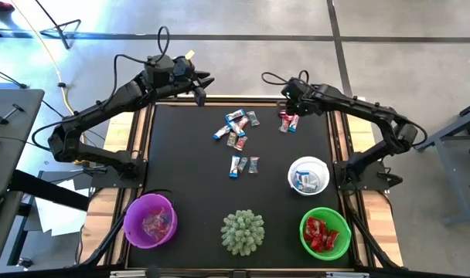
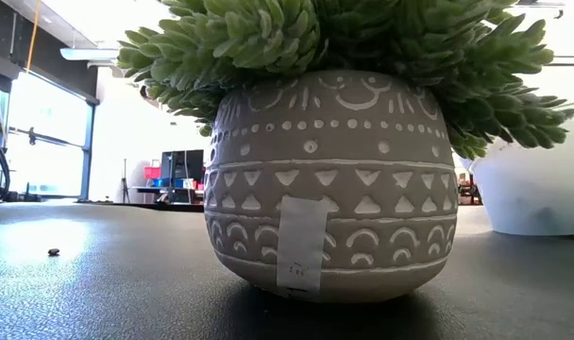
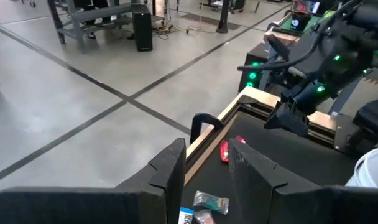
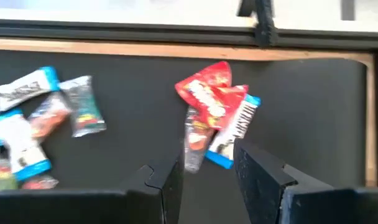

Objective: Sort candy
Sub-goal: Put the red candy wrapper into the green bucket

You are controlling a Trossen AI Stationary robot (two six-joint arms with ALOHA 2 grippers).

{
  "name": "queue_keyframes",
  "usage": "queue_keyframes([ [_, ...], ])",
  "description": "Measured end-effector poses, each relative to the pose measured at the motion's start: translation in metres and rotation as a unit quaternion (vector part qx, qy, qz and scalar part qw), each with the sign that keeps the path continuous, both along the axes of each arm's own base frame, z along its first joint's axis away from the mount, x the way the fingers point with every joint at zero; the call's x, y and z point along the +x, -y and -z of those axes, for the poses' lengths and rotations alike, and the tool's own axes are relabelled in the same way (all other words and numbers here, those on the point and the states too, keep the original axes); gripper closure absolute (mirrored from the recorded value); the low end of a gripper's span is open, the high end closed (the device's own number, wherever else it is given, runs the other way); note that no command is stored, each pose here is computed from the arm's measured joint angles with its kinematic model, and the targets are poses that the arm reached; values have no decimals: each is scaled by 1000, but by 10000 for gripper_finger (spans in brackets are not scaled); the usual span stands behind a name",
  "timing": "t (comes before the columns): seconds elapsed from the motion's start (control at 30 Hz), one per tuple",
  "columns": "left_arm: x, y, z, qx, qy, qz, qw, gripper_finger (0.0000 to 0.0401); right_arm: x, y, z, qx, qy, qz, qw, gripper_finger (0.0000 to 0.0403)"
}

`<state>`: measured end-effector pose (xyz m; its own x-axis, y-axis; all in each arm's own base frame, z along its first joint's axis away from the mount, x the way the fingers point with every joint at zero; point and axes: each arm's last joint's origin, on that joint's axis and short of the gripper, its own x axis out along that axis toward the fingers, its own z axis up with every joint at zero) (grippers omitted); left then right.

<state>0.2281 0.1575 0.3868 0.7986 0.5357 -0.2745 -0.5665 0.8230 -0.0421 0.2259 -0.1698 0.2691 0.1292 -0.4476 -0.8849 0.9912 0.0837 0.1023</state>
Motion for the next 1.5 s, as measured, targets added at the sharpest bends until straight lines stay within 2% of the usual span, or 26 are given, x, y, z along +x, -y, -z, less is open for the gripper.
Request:
queue_keyframes([
  [0.27, -6, -9, 0, 12, -8, -15, 1000, 295, 6, 14, 20, 8, -14, 8, 1000, 269],
  [0.57, -9, -13, -1, 1, 4, -54, 999, 295, 26, 29, 69, 66, -64, -15, 996, 270],
  [0.73, -9, -13, -1, -1, 6, -56, 998, 295, 34, 37, 87, 67, -65, -14, 996, 270],
  [0.87, -10, -13, -1, 1, 5, -66, 998, 295, 37, 40, 92, 54, -61, -11, 997, 269],
  [1.03, -11, -14, -1, 12, -4, -71, 997, 295, 37, 44, 91, 1, -82, 19, 996, 269],
  [1.13, -11, -15, -1, 16, -7, -70, 997, 295, 37, 45, 90, -12, -89, 26, 996, 269],
  [1.5, -11, -14, -1, 29, -17, -65, 997, 295, 22, 61, 92, 26, -65, 47, 996, 269],
])
